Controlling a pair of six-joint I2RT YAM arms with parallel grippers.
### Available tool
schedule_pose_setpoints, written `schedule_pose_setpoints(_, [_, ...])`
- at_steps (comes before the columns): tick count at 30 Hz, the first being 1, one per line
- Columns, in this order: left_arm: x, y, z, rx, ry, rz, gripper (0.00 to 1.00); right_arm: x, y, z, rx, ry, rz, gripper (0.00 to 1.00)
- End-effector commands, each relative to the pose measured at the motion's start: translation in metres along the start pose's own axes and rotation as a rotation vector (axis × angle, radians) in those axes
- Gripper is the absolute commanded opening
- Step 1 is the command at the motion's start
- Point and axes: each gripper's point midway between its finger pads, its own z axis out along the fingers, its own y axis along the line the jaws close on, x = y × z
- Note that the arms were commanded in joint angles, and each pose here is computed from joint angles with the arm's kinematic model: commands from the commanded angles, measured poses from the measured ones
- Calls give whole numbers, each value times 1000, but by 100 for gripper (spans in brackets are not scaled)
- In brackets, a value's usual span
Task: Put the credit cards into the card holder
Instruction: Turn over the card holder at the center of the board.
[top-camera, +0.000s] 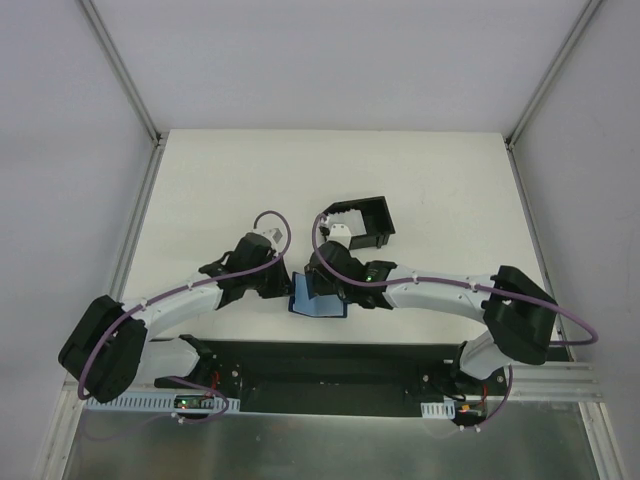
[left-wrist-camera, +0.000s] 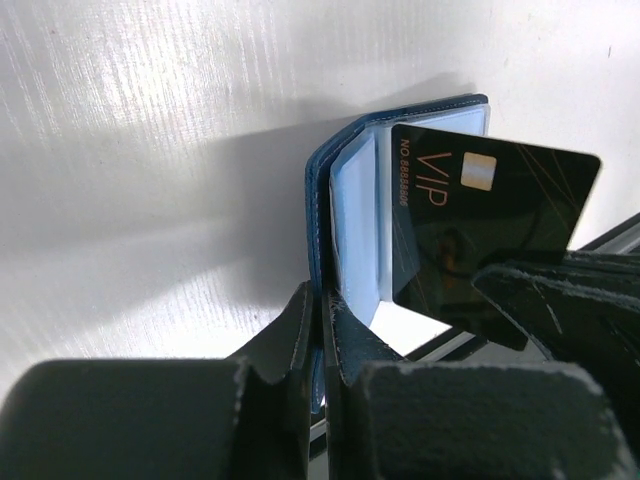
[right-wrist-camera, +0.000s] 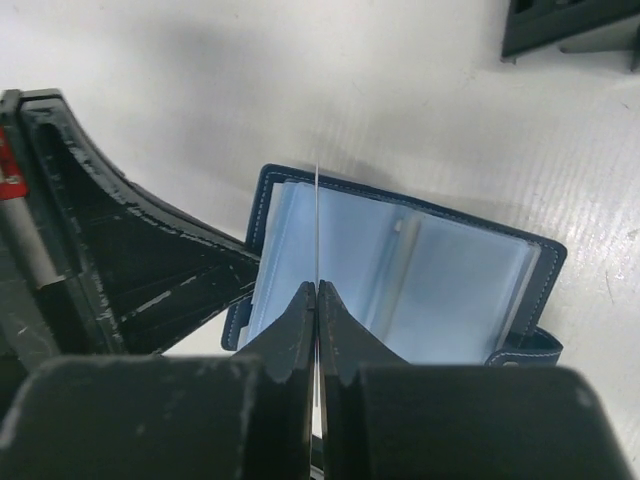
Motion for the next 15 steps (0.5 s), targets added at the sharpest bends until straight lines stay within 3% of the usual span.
schedule_pose_setpoints(1, [4,16,8,-59,-6,-15,0,-28,28,-19,-114,-67,-18,0])
schedule_pose_setpoints(9, [14,35,17,-112,5,-54,0,-3,-19,-20,-77,40,116,0])
schedule_pose_setpoints(15, [18,36,21,-103,13,-69,0,21,-11,-7,-194,119,169,0])
